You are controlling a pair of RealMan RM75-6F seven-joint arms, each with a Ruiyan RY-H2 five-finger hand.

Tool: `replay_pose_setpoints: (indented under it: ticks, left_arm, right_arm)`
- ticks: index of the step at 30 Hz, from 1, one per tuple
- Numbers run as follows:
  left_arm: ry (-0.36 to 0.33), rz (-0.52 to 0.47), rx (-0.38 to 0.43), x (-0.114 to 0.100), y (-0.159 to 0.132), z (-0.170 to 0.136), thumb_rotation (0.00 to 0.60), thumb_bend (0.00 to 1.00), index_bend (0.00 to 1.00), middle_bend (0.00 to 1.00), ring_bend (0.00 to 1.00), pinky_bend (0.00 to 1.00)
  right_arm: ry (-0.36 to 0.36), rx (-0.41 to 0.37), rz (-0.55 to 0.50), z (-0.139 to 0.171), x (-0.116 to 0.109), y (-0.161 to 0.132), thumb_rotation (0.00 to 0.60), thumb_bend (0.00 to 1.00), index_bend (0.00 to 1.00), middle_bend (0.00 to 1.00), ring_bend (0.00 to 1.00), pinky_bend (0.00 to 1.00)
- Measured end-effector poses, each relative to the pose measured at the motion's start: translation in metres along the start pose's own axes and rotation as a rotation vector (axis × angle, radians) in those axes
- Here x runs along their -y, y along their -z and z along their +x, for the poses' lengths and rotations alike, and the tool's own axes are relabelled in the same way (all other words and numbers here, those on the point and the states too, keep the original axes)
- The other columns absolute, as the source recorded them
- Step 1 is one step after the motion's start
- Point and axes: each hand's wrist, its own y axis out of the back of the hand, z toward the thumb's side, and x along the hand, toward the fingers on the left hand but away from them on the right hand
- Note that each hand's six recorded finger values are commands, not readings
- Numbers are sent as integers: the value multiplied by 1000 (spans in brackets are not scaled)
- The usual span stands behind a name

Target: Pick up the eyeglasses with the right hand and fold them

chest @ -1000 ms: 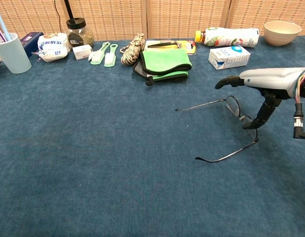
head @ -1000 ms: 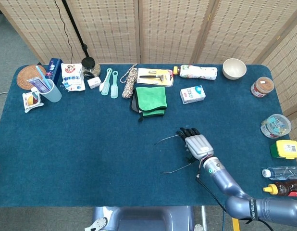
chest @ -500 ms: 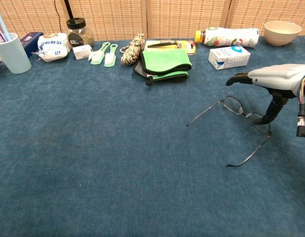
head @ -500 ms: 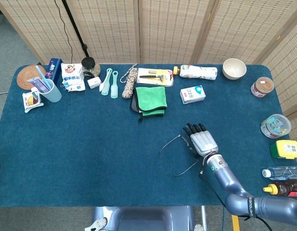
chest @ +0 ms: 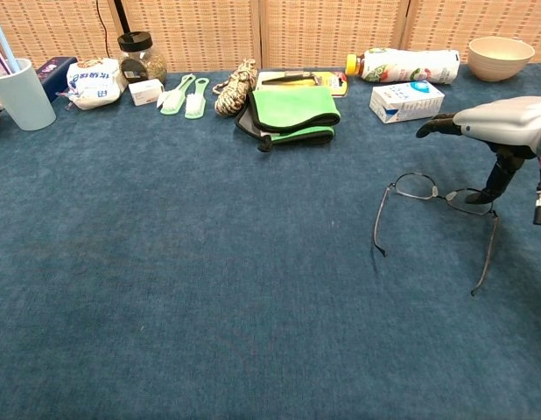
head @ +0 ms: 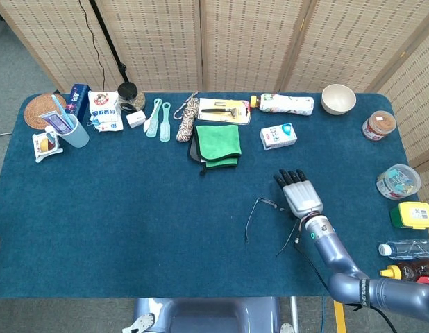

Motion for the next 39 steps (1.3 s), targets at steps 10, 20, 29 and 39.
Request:
replay_pose_setpoints:
  ticks: [10,20,29,39]
  left_arm:
    - [1,-8,6,2,0,1,494,376,114,24,94,0]
    - [-2,-8,5,1,1,0,495,377,114,24,94,0]
    - [-1,-5,12,1,-2,1,497,376,114,24,94,0]
    - [1,-2,21,1,-5,2,496,377,114,24,94,0]
  right_arm:
    - [-53,-68,-89,24,-13,-4,600,275,153,0,0,0]
    - [-75,-78,-62,31,-2,1,600,274,186,0,0,0]
    - [-81,-40,-57,33,13,12,600,274,183,0,0,0]
    - [-96,-15,-63,34,25,16,600,274,189,0,0,0]
